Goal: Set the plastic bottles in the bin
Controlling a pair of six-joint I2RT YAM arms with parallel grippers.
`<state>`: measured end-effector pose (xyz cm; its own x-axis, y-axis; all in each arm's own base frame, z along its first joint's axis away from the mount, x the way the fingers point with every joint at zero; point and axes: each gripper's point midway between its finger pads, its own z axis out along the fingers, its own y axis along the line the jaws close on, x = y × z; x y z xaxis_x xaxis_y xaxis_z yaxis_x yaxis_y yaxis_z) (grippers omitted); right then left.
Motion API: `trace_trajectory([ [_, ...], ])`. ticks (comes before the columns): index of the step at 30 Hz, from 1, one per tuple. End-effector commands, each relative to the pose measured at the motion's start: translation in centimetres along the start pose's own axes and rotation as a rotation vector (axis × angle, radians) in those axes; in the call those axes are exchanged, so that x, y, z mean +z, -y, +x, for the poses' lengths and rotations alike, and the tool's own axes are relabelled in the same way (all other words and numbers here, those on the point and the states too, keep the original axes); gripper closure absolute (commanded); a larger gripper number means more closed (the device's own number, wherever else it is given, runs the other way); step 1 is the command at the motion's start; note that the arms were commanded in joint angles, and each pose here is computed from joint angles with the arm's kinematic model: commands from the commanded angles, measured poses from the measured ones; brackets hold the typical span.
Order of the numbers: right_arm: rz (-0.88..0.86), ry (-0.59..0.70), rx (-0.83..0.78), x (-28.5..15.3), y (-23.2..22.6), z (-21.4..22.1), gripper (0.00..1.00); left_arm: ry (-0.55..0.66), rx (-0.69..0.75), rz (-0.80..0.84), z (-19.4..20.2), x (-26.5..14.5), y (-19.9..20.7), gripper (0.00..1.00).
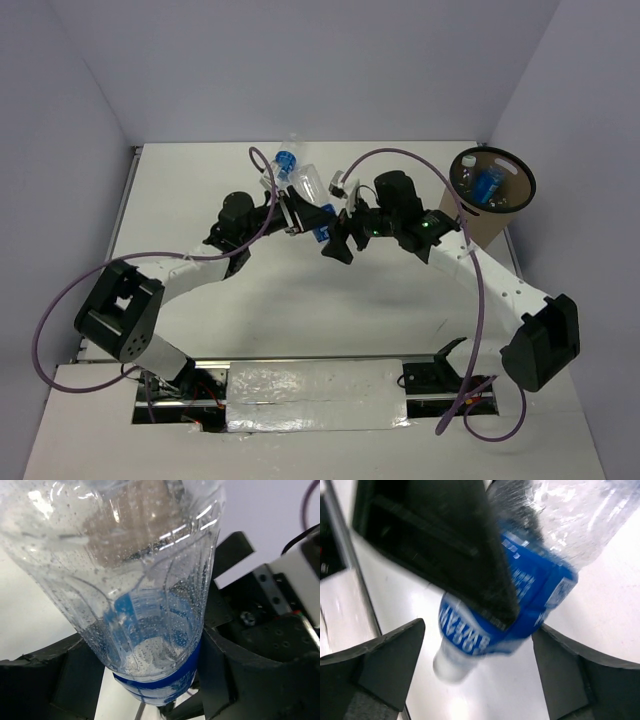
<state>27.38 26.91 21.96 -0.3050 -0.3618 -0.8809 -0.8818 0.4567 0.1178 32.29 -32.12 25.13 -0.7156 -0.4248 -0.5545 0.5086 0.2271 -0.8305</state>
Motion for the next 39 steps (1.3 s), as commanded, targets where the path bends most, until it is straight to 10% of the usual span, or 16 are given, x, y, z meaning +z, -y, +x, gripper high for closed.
trace_trajectory([
  [1, -0.083, 0.023, -0.205, -3.7, -1.7, -1.8, 0.05, 0.009, 0.138, 0.019, -1.0, -1.1, 2.3, 0.77],
  [8, -0.079, 0.054, -0.236, -7.0, -1.3, -3.1, 0.02, -0.049, 0.275, -0.068, 0.2, -3.2, 1.4, 0.85],
  [21, -0.070, 0.157, 0.371, -1.8, 0.7, -12.2, 0.02, -0.094, 0.322, -0.036, 2.7, -5.4, 2.6, 0.84],
  [39, -0.124, 0.122, 0.387, 2.2, -0.9, -13.1, 0.13, -0.109, 0.315, 0.008, 3.3, -4.7, 3.9, 0.81],
])
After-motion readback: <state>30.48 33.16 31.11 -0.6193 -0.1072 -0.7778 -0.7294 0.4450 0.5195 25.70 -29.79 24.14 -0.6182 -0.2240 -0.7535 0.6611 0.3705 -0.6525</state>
